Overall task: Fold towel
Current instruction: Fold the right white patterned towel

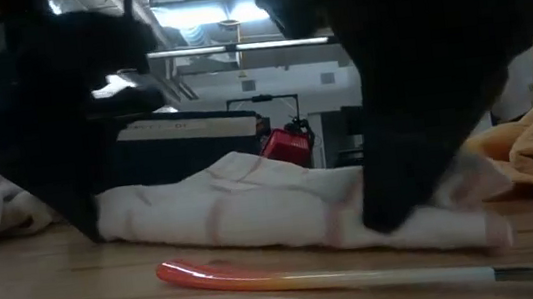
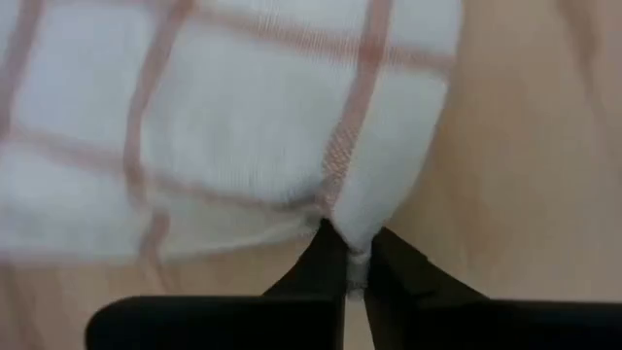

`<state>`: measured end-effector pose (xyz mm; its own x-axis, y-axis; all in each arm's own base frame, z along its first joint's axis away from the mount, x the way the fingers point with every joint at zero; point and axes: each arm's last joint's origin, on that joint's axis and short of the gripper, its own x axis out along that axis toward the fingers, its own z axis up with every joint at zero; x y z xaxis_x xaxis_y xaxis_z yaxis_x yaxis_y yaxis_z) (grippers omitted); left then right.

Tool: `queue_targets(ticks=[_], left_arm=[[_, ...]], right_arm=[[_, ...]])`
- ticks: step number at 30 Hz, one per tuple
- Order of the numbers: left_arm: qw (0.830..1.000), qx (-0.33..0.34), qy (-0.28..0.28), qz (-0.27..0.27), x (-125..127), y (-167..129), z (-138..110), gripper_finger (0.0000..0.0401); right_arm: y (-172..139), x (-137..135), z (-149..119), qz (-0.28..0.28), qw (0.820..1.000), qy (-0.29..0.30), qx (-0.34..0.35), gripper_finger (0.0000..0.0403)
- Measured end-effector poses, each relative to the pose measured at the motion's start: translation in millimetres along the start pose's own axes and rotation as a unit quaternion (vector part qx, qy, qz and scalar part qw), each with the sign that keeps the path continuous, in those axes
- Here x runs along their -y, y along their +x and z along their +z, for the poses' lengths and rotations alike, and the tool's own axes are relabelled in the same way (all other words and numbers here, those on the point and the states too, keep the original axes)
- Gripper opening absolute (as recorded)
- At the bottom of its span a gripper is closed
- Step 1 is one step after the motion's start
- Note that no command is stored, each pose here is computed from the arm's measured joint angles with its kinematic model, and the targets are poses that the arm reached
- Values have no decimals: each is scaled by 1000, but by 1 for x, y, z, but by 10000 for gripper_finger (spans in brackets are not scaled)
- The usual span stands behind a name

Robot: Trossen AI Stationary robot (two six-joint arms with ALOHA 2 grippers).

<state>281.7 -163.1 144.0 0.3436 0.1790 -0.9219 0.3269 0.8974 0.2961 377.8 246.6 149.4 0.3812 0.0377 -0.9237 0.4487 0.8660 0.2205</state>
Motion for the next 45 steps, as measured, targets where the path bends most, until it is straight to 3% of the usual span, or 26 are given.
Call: queue_targets(ticks=[5, 11, 15, 19, 24, 35, 39, 45], left_arm=[[998, -29, 8, -47, 22, -27, -11, 14], [995, -2, -14, -97, 38, -75, -14, 9], [992, 49, -25, -115, 33, -106, -8, 10], [992, 88, -44, -79, 17, -119, -2, 4], [993, 102, -57, -32, -8, -117, 5, 9], [988, 77, -130, -13, -65, -96, 11, 10], [986, 68, -144, -53, -74, -93, 11, 11], [981, 54, -118, -143, -58, -97, 10, 5]], right_arm=[[-25, -26, 8, 57, 998, 4, 22, 7], [-56, -51, 9, 101, 993, 8, 55, 5], [-68, -58, 10, 107, 992, 10, 59, 6], [-77, -55, 11, 78, 995, 29, 53, 6], [-85, -43, 9, 3, 997, 67, 47, 4], [-102, -23, 9, -104, 976, 189, 26, 7], [-101, -27, 9, -80, 975, 209, 4, 7], [-102, -52, 9, 36, 985, 166, 12, 7]])
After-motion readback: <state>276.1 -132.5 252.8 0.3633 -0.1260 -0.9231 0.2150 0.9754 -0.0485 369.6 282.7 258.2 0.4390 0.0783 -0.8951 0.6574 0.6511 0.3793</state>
